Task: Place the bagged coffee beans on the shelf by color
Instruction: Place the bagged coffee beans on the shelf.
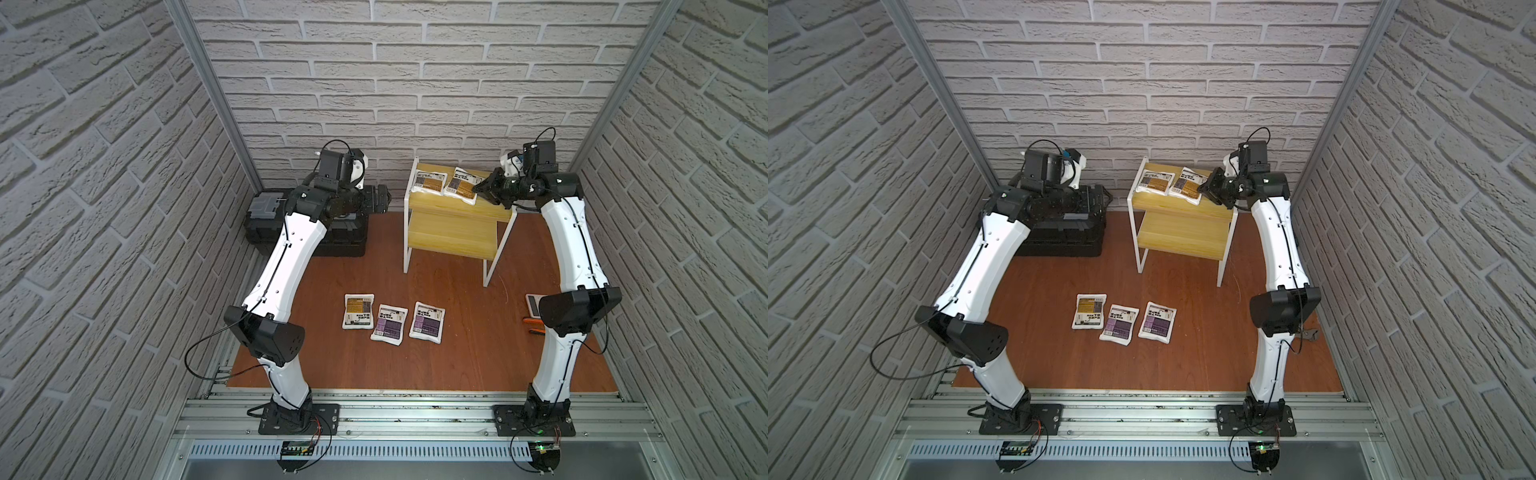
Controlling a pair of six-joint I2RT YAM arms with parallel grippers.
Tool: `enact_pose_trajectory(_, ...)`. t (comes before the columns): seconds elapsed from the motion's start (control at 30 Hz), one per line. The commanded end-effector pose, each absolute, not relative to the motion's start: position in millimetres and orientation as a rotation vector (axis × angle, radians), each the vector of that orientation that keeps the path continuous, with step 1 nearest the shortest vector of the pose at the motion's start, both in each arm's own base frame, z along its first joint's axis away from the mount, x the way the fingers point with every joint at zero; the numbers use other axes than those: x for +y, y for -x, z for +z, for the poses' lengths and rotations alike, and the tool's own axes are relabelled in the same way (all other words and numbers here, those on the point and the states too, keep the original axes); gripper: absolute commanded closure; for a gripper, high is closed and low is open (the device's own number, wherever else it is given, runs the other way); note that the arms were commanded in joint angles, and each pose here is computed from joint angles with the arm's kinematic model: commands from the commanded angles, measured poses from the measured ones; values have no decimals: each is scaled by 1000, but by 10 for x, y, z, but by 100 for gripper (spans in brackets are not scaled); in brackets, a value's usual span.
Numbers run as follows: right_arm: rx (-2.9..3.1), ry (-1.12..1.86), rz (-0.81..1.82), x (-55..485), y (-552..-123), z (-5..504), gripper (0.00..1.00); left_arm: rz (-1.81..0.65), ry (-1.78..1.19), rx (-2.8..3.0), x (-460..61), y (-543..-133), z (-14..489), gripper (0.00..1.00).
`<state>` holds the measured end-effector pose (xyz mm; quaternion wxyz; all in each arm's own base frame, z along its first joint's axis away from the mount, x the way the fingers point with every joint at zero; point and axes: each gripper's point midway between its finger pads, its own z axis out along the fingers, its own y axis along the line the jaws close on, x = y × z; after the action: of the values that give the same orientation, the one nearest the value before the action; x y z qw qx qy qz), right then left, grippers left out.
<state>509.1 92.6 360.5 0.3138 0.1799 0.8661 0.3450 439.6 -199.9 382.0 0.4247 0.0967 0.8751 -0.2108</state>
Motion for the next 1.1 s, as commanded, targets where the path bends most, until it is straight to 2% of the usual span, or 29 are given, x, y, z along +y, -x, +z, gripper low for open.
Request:
enact_pose_trajectory(0.0,2226,-470,899,889,-5177,3722,81,-541,-252,2139,-2000,-4380,3950,2)
enact_pose_trajectory(0.17,2211,-463,897,881,-5167,3777,72,-545,-255,2140,-2018,-4373,3947,2)
enact_pose_trajectory(0.4,2187,-435,910,902,-5142,3876,50,-545,-262,2145,-2039,-4356,3933,1)
enact_pose_trajectory(0.63,2137,-368,951,963,-5036,4118,21,-502,-240,2142,-1972,-4308,3953,1)
enact_pose_trajectory(0.67,2104,-340,959,972,-4913,4301,20,-489,-231,2140,-1945,-4291,3955,2)
enact_pose_trajectory(0.87,2060,-246,994,1067,-4566,4610,19,-423,-143,2138,-1711,-4072,3869,1)
enact_pose_trajectory(1.07,2073,-134,1000,1273,-3952,4648,19,-324,4,2187,-1310,-3620,3499,2)
